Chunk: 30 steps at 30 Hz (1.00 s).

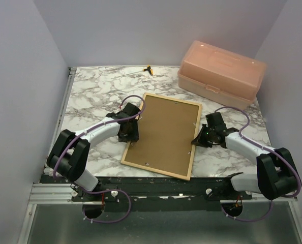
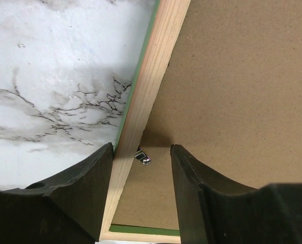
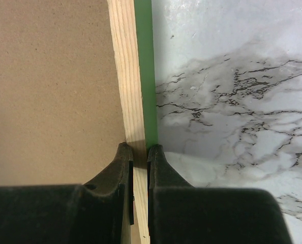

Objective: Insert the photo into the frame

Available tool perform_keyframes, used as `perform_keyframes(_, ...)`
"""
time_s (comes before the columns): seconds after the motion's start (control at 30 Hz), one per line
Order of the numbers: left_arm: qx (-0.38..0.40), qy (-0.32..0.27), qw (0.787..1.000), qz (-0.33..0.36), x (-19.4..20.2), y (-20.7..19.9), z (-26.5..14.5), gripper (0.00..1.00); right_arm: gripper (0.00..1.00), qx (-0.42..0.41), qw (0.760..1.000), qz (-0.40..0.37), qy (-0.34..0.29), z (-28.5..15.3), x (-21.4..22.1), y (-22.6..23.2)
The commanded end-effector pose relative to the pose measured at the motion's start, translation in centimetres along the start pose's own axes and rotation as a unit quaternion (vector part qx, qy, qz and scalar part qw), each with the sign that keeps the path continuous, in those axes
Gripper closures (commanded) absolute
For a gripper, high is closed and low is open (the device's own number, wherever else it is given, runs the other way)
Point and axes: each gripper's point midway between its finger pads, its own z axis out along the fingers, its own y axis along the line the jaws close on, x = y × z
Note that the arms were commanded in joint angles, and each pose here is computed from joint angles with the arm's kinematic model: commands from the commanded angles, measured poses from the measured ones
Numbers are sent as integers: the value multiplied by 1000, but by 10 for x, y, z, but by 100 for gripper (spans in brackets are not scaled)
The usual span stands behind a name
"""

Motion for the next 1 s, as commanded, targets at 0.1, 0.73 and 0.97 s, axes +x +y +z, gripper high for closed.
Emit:
perform_keyframes(0.1,-35,16,999,-17,16,15,8,56,100,-17,999,21,45,2,19,6)
perform_keyframes(0.73,-90,31,995,7,22,28,20,77,100,-13,999,18,47,5,18,5)
perform_keyframes(0.97,-90,43,994,33,34,20,18,89,100,-11,999,19,41,5,14,7)
